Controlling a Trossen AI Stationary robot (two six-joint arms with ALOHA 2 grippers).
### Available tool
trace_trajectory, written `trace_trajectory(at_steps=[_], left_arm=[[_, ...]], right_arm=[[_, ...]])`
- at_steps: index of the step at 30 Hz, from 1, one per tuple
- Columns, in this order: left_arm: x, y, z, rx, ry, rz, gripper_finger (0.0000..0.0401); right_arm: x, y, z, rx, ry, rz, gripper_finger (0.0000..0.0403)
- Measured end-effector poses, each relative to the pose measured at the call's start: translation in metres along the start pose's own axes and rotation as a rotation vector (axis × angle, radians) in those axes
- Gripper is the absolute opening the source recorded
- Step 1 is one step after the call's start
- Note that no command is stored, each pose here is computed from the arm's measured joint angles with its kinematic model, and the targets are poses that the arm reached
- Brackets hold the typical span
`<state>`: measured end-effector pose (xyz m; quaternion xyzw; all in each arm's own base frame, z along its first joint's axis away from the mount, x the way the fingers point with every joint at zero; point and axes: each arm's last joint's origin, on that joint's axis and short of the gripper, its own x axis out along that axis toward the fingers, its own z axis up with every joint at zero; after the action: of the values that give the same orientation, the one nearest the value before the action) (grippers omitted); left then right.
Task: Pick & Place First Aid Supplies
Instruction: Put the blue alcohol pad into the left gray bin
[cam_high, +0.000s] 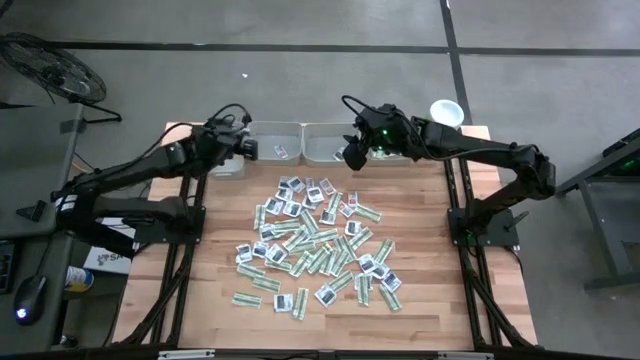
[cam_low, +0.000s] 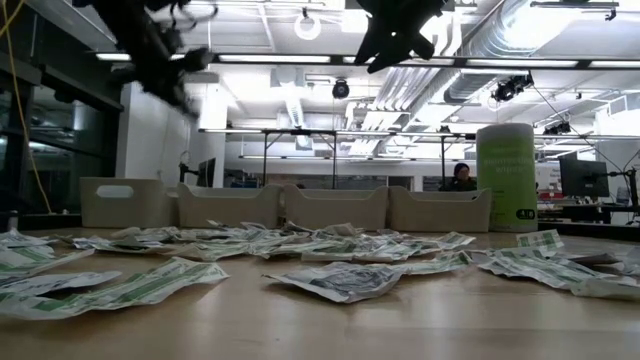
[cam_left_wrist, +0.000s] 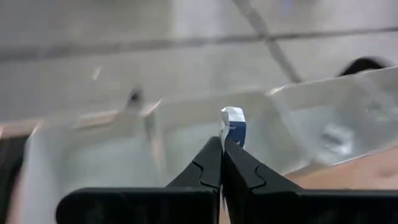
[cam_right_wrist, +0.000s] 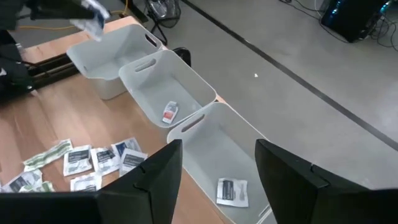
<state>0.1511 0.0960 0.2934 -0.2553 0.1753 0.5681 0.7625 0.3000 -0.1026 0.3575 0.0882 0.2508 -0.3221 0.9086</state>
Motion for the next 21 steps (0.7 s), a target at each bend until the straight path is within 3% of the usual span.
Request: trace_trajectory(at_steps=[6, 13, 21], left_arm=[[0.008, 0.028, -0.005, -0.118, 0.159, 0.17, 0.0], [0.019, 0.044, 0.0, -0.167, 0.198, 0.231, 0.0], [0.052, 0.058, -0.014, -0.15, 0.301, 0.304, 0.0]], right_arm=[[0.001, -0.002, -0.001, -0.001, 0.017, -0.003, 0.0197], [0.001, -0.003, -0.004, -0.009, 0.038, -0.01, 0.0197], [0.01, -0.003, -0.017, -0.017, 0.059, -0.022, 0.0197]])
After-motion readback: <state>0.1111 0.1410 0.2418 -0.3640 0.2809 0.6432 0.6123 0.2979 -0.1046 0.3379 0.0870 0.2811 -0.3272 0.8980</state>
